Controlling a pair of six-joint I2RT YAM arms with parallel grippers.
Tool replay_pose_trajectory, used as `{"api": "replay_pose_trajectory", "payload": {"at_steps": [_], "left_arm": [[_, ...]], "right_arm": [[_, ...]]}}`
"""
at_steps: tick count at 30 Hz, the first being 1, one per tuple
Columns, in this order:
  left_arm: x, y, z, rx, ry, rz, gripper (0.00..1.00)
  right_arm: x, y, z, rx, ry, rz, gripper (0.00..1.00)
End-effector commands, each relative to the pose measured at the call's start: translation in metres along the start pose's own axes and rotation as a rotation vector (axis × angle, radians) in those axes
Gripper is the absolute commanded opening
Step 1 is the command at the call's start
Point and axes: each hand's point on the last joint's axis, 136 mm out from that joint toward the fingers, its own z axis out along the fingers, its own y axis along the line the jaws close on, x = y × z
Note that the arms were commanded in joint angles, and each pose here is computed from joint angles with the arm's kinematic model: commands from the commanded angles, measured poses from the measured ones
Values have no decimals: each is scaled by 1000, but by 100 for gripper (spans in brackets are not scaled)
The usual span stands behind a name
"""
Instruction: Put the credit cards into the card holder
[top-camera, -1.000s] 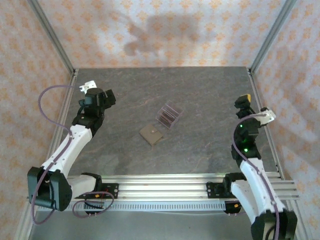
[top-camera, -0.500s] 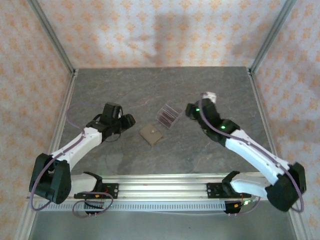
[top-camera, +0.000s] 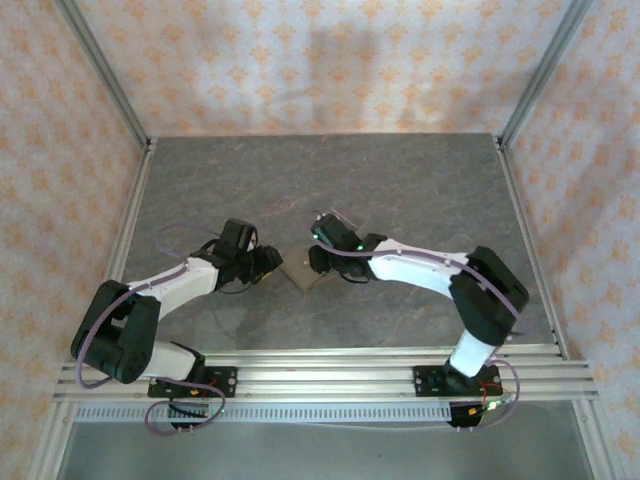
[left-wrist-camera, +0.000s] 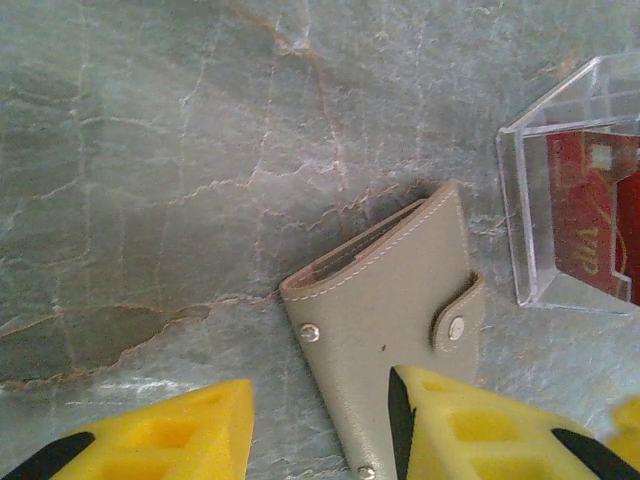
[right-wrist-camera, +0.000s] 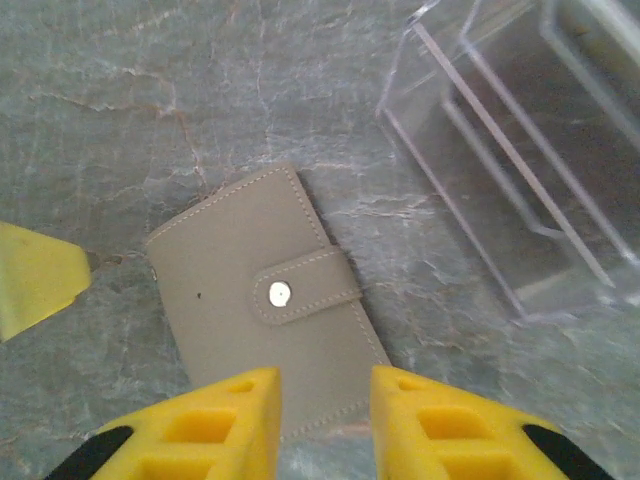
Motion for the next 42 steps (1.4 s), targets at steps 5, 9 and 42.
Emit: {"api": "replay_pose_trajectory", "payload": {"at_steps": [5, 9, 42], "left_arm": [[2, 2, 4, 16, -1, -1, 40], [4, 5, 8, 6, 8, -3, 39], [11, 23, 16, -54, 44, 70, 43]], "right_arm": [[-12, 2, 27, 63, 2, 19, 19], [-16, -8, 36, 130, -13, 34, 12], [72, -19, 35, 172, 129, 151, 0]]}}
